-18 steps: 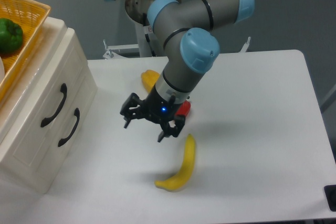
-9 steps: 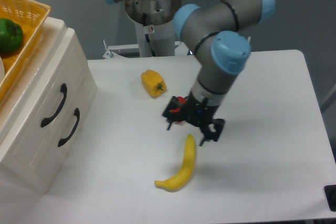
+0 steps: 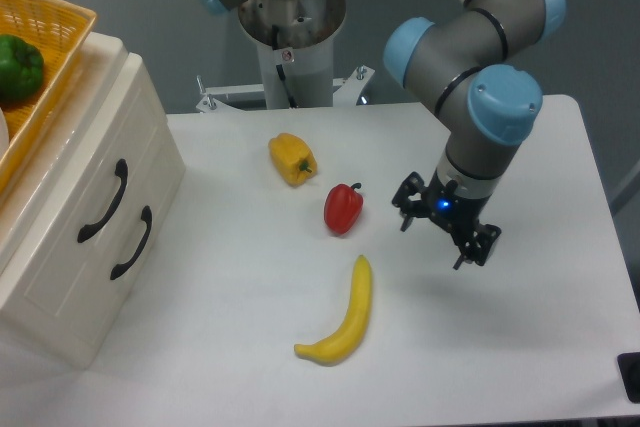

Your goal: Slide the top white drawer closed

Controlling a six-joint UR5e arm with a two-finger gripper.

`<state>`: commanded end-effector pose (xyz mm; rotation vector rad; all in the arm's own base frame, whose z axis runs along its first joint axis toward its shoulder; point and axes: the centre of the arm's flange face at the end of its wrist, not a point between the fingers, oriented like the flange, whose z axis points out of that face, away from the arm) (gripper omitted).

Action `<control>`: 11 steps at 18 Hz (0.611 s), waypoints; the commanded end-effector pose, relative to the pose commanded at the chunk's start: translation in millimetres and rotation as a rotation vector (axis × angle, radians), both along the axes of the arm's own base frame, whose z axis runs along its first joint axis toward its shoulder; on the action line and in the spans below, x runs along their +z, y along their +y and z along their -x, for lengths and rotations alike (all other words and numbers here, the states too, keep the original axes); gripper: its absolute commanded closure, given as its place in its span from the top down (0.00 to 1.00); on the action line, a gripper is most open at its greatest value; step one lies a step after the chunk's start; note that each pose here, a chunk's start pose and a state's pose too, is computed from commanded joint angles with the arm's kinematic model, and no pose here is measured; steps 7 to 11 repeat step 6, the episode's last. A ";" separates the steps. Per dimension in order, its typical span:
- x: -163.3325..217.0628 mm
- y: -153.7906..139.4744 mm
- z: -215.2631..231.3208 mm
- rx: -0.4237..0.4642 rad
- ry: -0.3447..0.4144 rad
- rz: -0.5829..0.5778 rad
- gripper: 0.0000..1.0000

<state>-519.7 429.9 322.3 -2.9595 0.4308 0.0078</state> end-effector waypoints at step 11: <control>-5.6 -11.9 14.1 -0.085 0.051 0.091 1.00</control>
